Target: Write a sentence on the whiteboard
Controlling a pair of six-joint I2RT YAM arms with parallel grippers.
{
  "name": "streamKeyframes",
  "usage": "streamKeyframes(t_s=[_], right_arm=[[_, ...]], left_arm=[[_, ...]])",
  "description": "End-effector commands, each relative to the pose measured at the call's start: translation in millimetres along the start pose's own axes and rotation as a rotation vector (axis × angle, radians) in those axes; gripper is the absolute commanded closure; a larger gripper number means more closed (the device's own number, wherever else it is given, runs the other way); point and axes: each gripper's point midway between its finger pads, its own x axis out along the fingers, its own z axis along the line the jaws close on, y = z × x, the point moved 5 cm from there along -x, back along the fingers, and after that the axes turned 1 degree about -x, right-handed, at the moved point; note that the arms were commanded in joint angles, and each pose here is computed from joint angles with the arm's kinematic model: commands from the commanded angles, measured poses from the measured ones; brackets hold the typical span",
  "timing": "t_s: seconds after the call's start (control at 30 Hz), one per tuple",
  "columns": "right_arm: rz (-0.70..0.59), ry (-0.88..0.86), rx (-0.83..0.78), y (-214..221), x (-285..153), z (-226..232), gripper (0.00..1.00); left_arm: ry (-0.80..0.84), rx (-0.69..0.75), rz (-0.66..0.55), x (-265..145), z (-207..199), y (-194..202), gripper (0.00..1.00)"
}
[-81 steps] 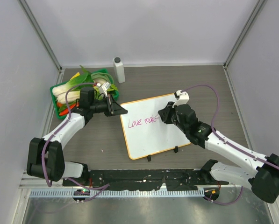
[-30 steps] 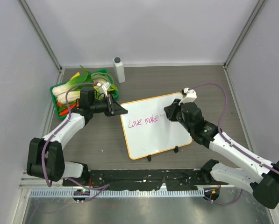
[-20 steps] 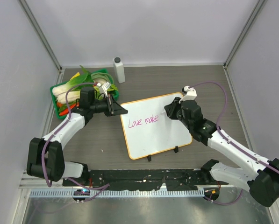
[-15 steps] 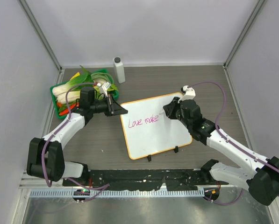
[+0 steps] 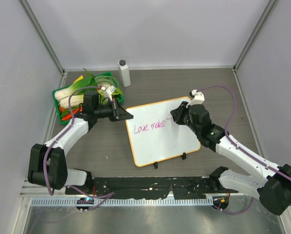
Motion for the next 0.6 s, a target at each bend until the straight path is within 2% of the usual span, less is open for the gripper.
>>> streamKeyframes(t_s=[0.0, 0.3, 0.57], right_arm=[[-0.037, -0.005, 0.017, -7.6, -6.4, -0.4, 0.99], [-0.021, 0.025, 0.021, 2.0, -2.5, -7.5, 0.99], [-0.003, -0.037, 0.011, 2.2, -0.8, 1.9, 0.98]], left_arm=[[-0.162, 0.013, 0.007, 3.7, 29.6, 9.6, 1.0], [-0.163, 0.013, 0.008, 4.2, 29.8, 10.0, 1.0], [-0.163, 0.015, 0.006, 3.4, 29.5, 9.6, 1.0]])
